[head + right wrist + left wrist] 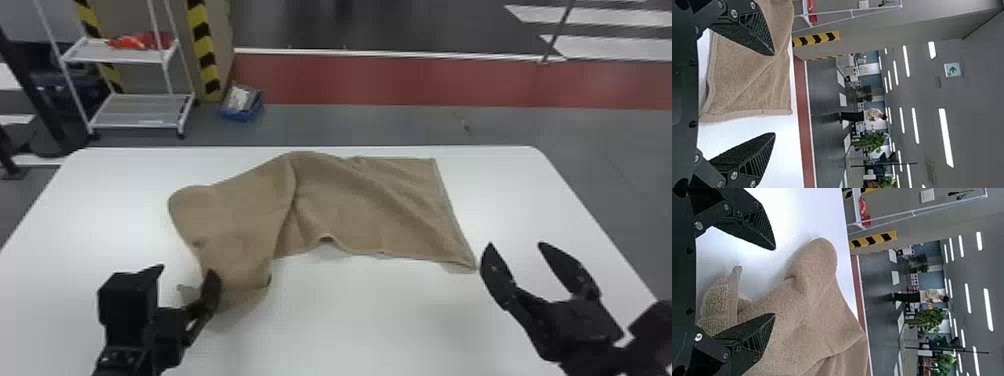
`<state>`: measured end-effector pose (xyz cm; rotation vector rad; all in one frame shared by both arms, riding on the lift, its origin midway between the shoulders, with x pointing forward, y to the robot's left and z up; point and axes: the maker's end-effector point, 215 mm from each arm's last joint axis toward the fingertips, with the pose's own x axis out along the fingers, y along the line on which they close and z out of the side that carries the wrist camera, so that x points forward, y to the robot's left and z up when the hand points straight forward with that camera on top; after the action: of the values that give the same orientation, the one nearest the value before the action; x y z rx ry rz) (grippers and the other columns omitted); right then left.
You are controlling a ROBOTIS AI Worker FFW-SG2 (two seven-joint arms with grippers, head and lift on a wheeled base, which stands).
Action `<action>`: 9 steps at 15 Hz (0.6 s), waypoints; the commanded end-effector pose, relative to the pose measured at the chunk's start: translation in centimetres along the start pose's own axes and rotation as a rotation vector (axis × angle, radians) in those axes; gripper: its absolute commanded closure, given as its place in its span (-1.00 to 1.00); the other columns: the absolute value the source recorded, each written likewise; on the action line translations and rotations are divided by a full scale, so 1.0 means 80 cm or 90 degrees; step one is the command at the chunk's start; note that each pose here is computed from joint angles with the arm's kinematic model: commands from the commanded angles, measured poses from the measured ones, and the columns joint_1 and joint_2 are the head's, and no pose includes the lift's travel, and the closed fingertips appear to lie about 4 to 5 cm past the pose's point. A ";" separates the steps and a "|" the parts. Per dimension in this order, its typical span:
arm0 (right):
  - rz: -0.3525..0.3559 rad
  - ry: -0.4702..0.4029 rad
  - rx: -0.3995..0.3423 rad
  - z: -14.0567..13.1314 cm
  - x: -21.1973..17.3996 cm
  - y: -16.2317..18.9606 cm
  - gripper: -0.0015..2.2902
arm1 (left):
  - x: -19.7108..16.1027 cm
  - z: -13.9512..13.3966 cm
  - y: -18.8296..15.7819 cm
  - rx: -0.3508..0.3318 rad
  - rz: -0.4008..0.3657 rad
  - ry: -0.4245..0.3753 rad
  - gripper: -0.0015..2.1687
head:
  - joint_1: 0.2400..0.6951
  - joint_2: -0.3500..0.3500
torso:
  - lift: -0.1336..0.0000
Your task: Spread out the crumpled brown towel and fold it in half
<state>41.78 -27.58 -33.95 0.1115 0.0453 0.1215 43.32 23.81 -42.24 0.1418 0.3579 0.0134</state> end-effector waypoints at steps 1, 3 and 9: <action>0.000 0.001 0.000 -0.002 0.002 -0.001 -0.85 | -0.001 -0.002 0.009 0.004 0.010 0.004 -0.69 | 1.00 -0.14 | -0.84; 0.002 0.003 0.000 -0.004 0.004 0.000 -0.85 | -0.002 -0.012 0.014 0.010 0.015 0.021 -0.69 | 1.00 -0.13 | -0.84; 0.003 0.002 0.001 -0.005 0.008 0.001 -0.85 | -0.007 -0.024 0.015 0.014 0.013 0.048 -0.60 | 1.00 -0.08 | -0.84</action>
<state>42.32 -27.42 -34.44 0.1130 0.0495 0.1261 42.21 25.39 -43.52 0.1686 0.4264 0.0385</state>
